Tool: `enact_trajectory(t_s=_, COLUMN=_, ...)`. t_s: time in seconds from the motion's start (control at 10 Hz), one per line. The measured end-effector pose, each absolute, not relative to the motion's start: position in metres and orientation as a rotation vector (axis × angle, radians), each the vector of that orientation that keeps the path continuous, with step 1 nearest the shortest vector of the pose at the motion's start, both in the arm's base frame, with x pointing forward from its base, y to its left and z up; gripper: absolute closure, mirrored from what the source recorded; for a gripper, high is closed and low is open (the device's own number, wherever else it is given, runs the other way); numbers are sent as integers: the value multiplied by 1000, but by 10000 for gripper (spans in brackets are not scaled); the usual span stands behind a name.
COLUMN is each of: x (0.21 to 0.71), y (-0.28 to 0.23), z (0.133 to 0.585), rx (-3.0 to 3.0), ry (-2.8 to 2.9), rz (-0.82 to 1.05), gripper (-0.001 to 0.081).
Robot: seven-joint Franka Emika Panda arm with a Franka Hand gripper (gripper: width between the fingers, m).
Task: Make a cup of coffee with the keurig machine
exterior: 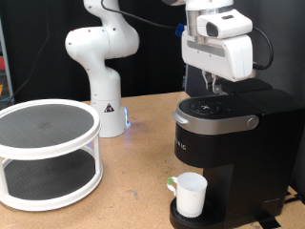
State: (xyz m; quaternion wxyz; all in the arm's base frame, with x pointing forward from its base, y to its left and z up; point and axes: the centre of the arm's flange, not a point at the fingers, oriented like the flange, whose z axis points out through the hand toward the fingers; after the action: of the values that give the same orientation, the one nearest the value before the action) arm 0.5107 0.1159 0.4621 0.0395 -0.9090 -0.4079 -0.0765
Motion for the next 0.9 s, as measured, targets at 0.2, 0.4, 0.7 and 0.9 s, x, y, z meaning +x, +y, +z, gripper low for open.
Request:
enact_trajectory(t_s=0.2, x=510, y=112, z=458, rx=-2790, ry=-1241, rz=-227, gripper=802)
enact_trajectory(t_s=0.4, x=508, y=109, z=452, rx=-2798, ry=-1243, rz=-207, gripper=805)
enact_trajectory(t_s=0.7, x=507, y=106, z=439, rx=-2814, ry=-1258, rz=-170, gripper=805)
enact_trajectory(t_s=0.9, x=510, y=106, z=430, rx=-2820, ry=-1255, rz=-184, gripper=805)
